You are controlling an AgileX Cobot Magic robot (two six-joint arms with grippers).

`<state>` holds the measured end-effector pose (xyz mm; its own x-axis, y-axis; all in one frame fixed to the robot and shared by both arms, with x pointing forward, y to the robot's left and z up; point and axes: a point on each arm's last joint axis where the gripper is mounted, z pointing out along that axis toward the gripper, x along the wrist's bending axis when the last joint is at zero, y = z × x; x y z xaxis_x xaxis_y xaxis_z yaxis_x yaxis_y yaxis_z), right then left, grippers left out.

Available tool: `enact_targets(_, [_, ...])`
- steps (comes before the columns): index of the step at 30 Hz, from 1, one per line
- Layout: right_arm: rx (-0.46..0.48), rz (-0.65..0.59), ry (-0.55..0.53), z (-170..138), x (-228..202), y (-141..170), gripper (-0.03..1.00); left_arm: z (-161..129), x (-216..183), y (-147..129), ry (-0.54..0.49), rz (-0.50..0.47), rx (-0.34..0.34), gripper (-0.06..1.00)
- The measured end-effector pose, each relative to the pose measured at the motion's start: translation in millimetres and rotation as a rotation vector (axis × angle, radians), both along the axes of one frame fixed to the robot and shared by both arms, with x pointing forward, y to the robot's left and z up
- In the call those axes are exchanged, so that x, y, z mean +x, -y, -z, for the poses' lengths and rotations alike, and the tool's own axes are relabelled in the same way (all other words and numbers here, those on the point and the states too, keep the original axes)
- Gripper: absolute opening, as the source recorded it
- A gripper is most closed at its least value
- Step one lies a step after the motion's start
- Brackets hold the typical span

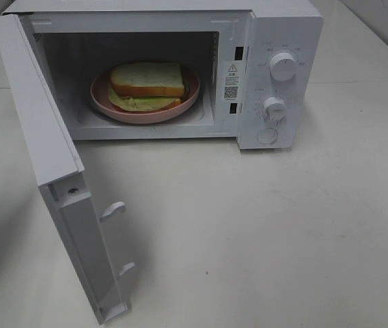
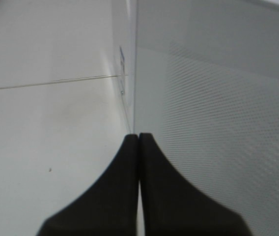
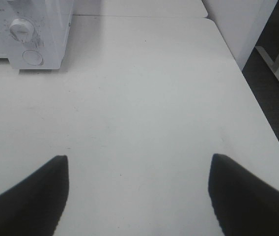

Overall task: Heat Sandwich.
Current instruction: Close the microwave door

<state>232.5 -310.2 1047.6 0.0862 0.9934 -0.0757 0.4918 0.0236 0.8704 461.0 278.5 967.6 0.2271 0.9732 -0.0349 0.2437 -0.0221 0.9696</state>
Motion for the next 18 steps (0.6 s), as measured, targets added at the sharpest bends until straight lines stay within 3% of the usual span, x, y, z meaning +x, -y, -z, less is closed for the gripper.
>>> enact_targets(8, [0.000, 0.000, 0.000, 0.0, 0.0, 0.0, 0.76, 10.6, 9.8, 7.1, 0.002, 0.047, -0.056, 0.00])
enact_targets(15, [0.000, 0.000, 0.000, 0.0, 0.0, 0.0, 0.76, 13.5, 23.9, 38.6, -0.005, 0.170, -0.059, 0.00])
enact_targets(18, [0.000, 0.000, 0.000, 0.0, 0.0, 0.0, 0.76, 15.5, 28.1, 46.7, -0.017, 0.174, -0.077, 0.00])
